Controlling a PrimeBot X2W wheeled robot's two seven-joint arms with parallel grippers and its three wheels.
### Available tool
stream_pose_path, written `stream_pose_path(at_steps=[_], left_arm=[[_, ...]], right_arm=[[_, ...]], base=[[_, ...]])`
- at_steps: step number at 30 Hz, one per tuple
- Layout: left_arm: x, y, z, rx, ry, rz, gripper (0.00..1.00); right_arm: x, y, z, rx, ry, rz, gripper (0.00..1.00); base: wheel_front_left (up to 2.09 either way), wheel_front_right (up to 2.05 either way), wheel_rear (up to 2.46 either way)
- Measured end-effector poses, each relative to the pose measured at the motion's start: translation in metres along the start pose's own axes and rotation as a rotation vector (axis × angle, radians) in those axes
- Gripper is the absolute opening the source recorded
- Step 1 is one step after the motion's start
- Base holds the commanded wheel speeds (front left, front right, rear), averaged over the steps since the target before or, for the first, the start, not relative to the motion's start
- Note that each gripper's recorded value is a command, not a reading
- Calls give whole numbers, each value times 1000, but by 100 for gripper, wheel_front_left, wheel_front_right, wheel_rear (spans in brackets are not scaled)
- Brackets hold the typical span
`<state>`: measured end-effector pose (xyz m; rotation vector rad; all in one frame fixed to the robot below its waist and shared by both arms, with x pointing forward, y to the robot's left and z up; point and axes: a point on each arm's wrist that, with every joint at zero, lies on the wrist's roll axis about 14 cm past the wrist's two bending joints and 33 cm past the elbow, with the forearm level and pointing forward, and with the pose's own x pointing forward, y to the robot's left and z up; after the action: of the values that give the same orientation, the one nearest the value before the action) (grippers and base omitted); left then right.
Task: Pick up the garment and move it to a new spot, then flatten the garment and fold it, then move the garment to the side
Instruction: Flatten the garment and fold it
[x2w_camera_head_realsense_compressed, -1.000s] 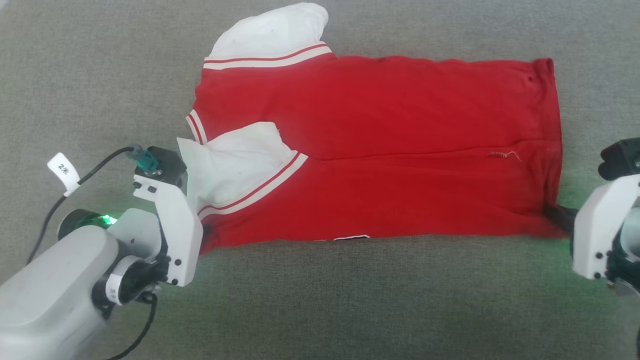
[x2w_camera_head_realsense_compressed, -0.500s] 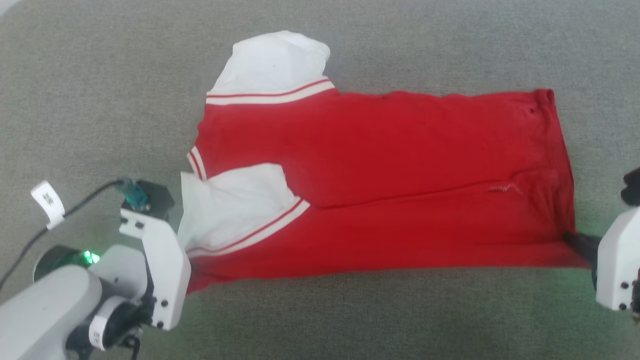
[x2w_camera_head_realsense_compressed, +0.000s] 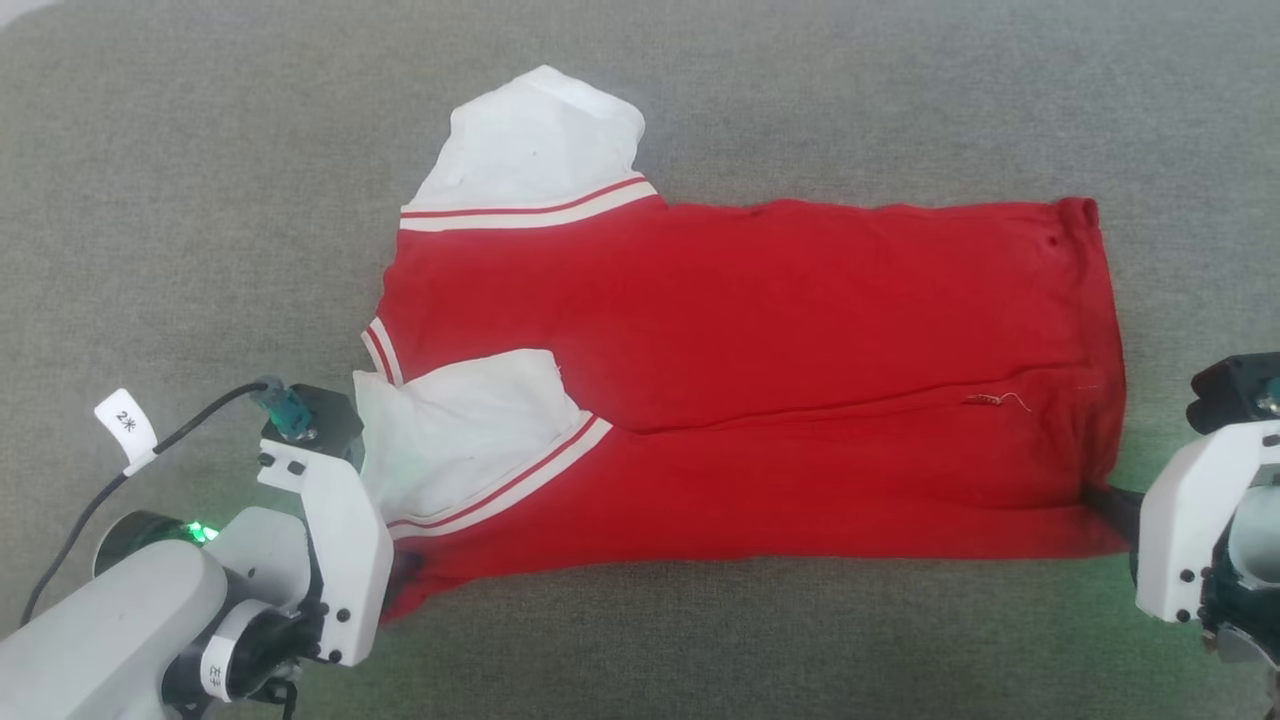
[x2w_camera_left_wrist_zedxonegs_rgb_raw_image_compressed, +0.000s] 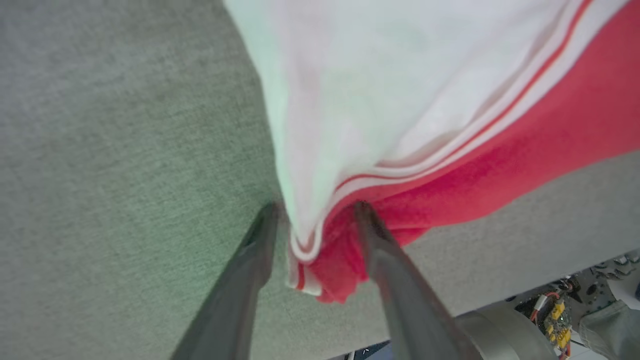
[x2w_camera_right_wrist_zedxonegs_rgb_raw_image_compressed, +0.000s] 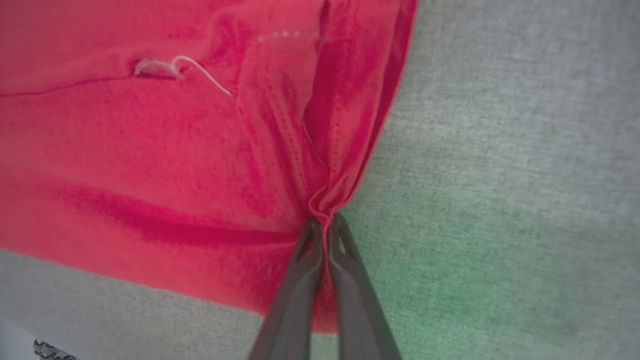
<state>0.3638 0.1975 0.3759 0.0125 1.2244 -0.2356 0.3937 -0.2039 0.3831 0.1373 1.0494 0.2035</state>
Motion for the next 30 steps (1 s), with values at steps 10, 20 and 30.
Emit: stream_pose_path(at_steps=[10,20,30], left_arm=[[-25,11,20,12,-83,46,100],[-64,20,76,87,-227,104,100],[-66,3,174,214,-379,84,100]], right_arm=[[-17,-4,18,3,-110,-18,100],[-68,-2,79,-31,-493,-59,100],[-128,9,134,-97,-963,-101,100]], base=[[0,0,0],[0,0,0],[0,0,0]])
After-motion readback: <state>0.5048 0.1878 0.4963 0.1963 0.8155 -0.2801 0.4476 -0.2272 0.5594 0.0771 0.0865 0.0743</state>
